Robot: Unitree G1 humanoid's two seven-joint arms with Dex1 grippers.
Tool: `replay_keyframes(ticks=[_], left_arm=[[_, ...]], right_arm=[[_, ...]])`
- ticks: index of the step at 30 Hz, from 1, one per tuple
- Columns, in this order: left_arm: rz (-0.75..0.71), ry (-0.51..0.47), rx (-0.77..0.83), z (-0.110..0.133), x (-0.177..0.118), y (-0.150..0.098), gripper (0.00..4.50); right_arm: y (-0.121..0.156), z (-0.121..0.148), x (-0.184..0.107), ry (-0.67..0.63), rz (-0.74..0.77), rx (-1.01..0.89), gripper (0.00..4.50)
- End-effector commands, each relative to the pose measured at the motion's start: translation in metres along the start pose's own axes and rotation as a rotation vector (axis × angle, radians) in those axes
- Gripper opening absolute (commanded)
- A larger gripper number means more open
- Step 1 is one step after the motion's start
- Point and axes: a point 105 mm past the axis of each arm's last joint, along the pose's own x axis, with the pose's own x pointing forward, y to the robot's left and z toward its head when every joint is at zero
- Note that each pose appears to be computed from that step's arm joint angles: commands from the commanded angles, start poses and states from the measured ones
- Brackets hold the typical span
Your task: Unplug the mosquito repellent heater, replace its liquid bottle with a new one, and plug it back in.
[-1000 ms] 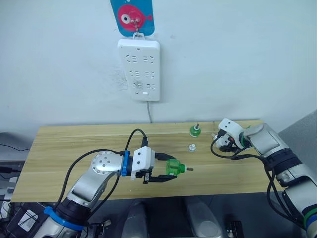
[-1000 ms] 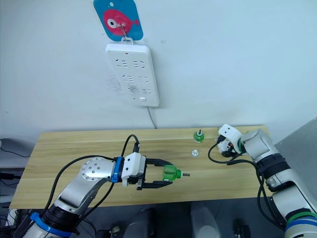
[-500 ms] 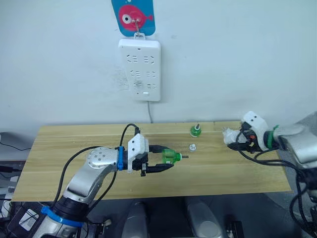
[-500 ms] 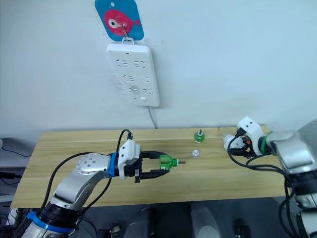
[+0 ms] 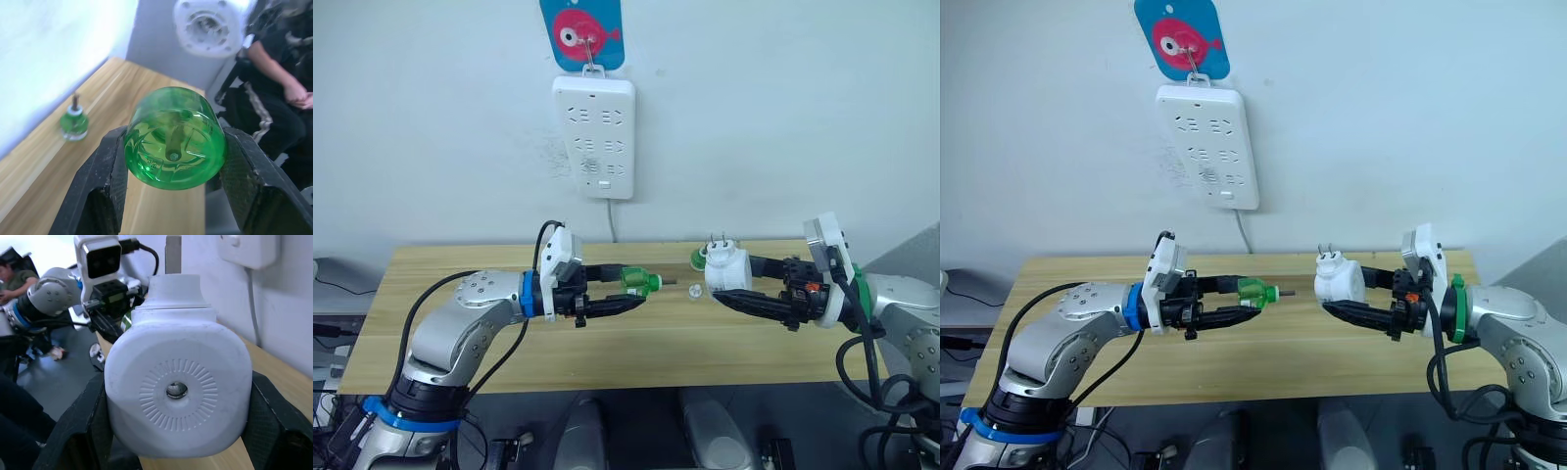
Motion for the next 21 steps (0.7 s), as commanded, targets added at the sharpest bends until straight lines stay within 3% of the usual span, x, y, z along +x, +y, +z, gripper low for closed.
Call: replay_keyframes(ticks=[1,15,21], left_arm=[[-0.076,-0.032,0.031,0.020,0.003,-0.017,2.31],[-0.091,-0.067,-0.035,0.029,0.008,-0.023,2.31],[-0.150,-0.087,-0.134,0.032,0.009,-0.035,2.31]], right_arm=[[0.014,0.009,0.009,-0.052,0.074,-0.027,2.97],[0.023,0.001,0.011,-0.066,0.120,0.037,2.97],[0.019,-0.001,0.006,-0.074,0.099,0.078,2.97]])
